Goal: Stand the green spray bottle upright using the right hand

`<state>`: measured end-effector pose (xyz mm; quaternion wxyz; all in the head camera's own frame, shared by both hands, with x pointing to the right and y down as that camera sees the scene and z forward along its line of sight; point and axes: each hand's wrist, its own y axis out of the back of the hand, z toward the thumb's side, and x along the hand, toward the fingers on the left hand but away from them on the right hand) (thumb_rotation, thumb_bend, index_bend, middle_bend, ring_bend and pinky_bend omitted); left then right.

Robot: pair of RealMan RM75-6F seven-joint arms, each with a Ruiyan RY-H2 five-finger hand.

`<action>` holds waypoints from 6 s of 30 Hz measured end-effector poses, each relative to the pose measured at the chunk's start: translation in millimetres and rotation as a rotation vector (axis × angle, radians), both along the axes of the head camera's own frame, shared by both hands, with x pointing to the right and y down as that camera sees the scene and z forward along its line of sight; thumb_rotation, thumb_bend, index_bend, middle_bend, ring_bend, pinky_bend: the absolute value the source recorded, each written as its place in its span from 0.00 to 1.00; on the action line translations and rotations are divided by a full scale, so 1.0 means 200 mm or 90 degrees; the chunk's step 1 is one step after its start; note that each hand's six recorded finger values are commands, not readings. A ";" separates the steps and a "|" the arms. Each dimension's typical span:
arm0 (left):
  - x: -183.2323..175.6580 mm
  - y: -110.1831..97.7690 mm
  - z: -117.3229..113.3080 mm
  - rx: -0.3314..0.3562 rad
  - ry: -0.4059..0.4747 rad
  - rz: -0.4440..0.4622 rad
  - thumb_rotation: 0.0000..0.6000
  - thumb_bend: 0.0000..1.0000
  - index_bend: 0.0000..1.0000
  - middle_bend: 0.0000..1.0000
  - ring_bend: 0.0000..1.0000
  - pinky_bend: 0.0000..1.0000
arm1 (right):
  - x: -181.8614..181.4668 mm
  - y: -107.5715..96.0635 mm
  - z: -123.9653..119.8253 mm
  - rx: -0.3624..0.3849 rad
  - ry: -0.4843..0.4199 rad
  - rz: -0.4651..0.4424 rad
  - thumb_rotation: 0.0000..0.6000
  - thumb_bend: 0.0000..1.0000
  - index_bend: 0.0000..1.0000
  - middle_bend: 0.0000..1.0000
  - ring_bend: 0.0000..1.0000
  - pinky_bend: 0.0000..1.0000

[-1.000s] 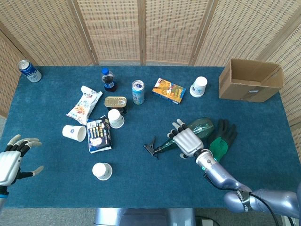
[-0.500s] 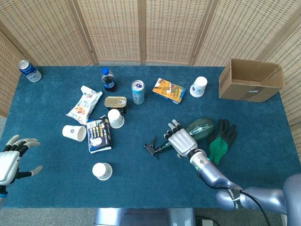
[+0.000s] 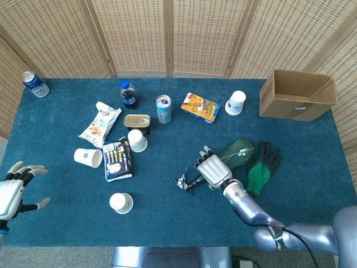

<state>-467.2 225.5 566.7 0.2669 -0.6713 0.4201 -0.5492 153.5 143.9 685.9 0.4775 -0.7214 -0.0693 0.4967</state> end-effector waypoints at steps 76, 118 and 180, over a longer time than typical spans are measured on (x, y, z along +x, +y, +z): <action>0.04 -0.02 -0.06 0.010 -0.018 0.024 1.00 0.18 0.28 0.27 0.21 0.02 | 0.24 -0.49 -0.41 -0.209 -0.767 0.590 1.00 0.15 0.60 0.54 0.42 0.55; 0.08 -0.04 -0.11 0.017 -0.026 0.043 1.00 0.18 0.28 0.27 0.21 0.02 | 0.40 -0.39 -0.10 -0.039 -0.779 0.575 1.00 0.13 0.56 0.50 0.38 0.50; 0.12 -0.05 -0.10 0.020 -0.019 0.057 0.99 0.18 0.28 0.26 0.21 0.00 | 0.53 -0.41 -0.15 -0.067 -0.741 0.565 1.00 0.10 0.44 0.43 0.31 0.42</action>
